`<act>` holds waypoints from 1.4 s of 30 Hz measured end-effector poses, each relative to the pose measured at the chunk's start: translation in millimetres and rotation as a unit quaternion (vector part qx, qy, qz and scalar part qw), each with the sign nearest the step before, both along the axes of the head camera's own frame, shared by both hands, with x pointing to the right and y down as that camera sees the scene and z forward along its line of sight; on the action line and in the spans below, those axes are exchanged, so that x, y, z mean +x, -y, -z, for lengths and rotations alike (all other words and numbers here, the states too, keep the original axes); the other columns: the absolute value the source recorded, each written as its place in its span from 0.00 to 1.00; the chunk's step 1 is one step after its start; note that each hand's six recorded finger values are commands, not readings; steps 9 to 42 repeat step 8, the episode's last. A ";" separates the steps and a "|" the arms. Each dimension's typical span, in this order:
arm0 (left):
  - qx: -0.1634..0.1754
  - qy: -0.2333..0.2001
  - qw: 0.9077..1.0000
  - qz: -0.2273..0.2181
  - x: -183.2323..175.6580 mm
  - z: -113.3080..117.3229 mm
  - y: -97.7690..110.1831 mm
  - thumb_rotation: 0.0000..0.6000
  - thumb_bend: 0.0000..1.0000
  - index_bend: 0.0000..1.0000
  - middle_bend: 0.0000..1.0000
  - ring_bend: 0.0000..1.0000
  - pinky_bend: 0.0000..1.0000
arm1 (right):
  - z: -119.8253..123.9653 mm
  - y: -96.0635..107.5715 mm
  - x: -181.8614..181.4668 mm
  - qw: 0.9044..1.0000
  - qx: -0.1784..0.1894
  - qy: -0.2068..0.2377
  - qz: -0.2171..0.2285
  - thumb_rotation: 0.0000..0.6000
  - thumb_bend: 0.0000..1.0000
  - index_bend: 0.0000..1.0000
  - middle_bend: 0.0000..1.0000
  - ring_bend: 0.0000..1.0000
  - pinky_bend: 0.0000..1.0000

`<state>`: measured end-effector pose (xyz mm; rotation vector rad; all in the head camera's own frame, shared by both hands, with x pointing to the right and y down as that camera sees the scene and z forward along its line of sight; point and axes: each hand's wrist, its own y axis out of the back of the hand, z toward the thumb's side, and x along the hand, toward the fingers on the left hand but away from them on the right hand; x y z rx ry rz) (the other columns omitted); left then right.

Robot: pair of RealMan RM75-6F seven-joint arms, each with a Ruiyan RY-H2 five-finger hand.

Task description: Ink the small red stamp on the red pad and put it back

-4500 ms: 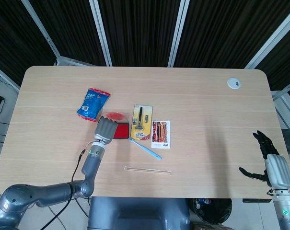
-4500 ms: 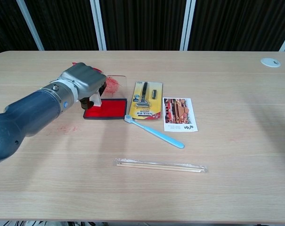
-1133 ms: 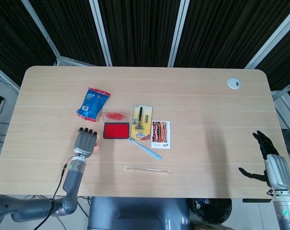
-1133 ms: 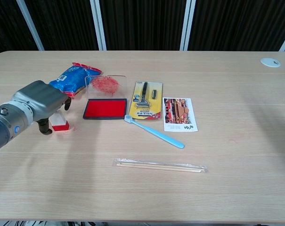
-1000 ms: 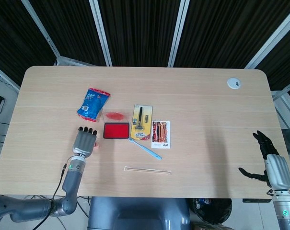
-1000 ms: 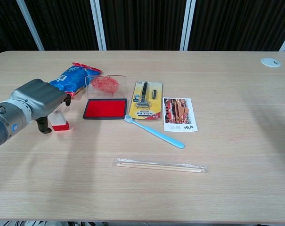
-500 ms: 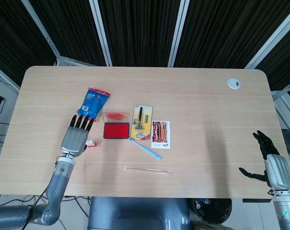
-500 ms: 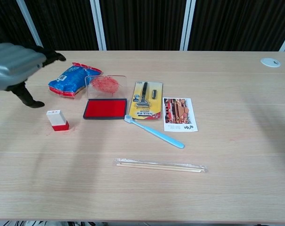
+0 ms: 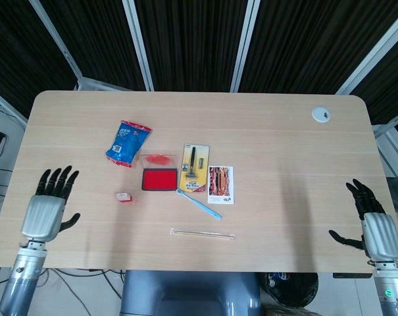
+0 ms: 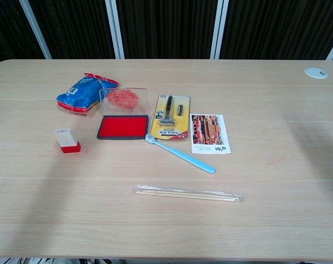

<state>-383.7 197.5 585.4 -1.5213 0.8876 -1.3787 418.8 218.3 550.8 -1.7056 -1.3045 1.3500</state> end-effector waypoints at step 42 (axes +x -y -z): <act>0.009 -0.002 0.999 0.033 -43.3 6.0 -19.7 1.00 0.12 0.00 0.00 0.00 0.00 | -0.7 -0.2 -3.0 1.000 0.011 -0.010 0.004 1.00 0.15 0.00 0.00 0.00 0.19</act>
